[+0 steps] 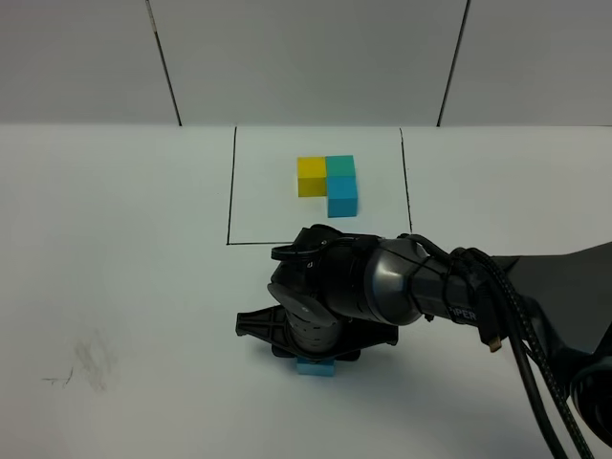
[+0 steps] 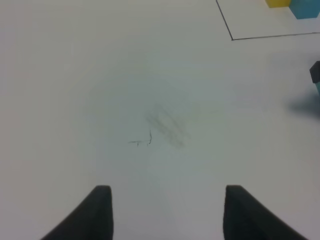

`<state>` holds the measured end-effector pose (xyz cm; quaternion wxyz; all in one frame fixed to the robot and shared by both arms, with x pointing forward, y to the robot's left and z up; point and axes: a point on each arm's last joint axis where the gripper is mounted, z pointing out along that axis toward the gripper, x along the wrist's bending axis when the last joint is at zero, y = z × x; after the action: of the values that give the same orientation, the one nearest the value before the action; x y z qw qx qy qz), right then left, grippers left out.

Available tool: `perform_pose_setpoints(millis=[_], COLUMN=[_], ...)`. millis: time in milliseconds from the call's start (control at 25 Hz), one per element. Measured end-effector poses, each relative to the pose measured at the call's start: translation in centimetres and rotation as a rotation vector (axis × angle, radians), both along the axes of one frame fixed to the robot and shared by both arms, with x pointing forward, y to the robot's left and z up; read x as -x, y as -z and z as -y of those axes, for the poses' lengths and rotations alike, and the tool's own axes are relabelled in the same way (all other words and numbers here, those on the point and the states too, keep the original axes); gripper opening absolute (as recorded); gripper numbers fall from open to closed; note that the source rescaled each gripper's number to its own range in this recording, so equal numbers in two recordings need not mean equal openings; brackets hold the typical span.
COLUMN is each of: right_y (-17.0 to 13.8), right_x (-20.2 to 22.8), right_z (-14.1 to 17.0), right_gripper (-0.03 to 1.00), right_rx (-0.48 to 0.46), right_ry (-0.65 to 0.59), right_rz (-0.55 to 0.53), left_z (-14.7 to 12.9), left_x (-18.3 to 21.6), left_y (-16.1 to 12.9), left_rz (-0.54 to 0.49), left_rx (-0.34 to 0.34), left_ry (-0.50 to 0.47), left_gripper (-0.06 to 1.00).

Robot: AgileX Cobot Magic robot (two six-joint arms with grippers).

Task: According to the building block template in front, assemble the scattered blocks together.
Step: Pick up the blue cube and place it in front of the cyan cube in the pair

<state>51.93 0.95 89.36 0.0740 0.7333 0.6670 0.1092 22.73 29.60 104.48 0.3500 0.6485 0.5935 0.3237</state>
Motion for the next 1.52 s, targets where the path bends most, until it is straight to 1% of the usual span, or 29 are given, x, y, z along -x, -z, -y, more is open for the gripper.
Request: perform_pose_setpoints(millis=[360,920,1000,1240,1520], right_y=[0.01,0.02,0.02,0.03,0.04], right_x=[0.04,0.09,0.12,0.13,0.18], right_z=[-0.07,-0.1,-0.11,-0.11,-0.07], right_gripper=[0.23,0.24,0.26,0.39,0.49], right_rx=[0.009,0.005,0.003,0.01,0.016], right_ry=[-0.062,-0.063,-0.061,-0.082,-0.092], right_rz=[-0.002,-0.008,-0.011,-0.011,-0.016], left_z=[0.0,0.0,0.0,0.0,0.0], left_x=[0.0,0.0,0.0,0.0,0.0], left_y=[0.0,0.0,0.0,0.0,0.0], left_rz=[0.0,0.0,0.0,0.0,0.0], left_rx=[0.001,0.001,0.001,0.001,0.001], left_ry=[-0.001,-0.001,-0.001,-0.001,-0.001], left_gripper=[0.29,0.29,0.29,0.29,0.29])
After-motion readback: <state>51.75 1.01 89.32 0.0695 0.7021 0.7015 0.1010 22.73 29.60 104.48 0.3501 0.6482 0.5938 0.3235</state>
